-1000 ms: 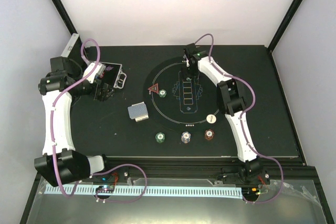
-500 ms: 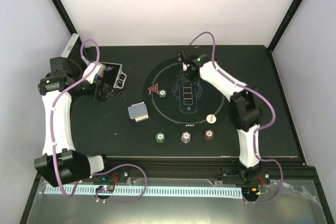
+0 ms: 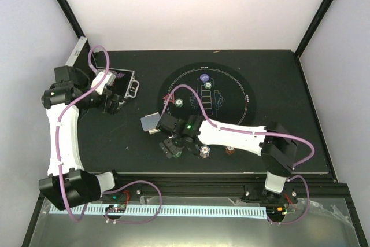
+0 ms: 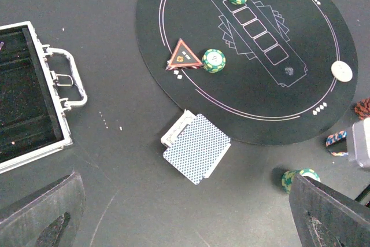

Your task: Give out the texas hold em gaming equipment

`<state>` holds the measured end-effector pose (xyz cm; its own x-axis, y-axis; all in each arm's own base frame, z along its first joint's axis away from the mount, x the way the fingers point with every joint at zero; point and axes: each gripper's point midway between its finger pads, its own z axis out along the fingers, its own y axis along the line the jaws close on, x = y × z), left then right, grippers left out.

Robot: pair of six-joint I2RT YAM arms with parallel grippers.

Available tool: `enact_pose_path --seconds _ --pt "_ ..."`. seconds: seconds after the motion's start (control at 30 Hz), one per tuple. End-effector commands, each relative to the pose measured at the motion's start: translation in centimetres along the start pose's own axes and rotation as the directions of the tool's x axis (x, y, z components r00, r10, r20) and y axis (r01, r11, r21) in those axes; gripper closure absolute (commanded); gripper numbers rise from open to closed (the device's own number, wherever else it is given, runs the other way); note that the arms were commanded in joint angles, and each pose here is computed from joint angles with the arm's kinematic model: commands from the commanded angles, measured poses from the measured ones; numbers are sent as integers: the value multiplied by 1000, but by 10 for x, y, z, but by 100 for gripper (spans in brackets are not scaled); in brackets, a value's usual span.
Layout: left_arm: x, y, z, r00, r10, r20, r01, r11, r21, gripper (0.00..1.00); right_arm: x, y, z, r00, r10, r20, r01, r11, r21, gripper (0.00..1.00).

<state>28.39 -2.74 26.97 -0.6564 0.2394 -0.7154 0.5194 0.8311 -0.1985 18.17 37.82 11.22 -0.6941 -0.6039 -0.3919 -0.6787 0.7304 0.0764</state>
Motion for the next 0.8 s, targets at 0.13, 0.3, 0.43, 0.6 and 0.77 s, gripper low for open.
enact_pose_path --seconds 0.13,0.3,0.43,0.6,0.77 --pt "-1 -10 -7 1000 0 20 -1 1000 23 1 25 14 32 997 41 -63 -40 999 8 12" --pt "-2 -10 -8 1000 1 23 -1 1000 20 1 35 15 46 994 23 -104 -21 1000 14 19" --pt "-2 -9 -8 1000 1 21 -1 1000 14 1 38 18 54 992 13 -123 -12 1000 9 27" --pt "-3 -9 -9 1000 6 25 -7 1000 8 1 40 19 60 991 9 -134 -7 1000 13 33" --pt "-5 -9 -11 999 13 29 -13 1000 5 1 41 15 63 991 9 -135 -4 999 37 38"
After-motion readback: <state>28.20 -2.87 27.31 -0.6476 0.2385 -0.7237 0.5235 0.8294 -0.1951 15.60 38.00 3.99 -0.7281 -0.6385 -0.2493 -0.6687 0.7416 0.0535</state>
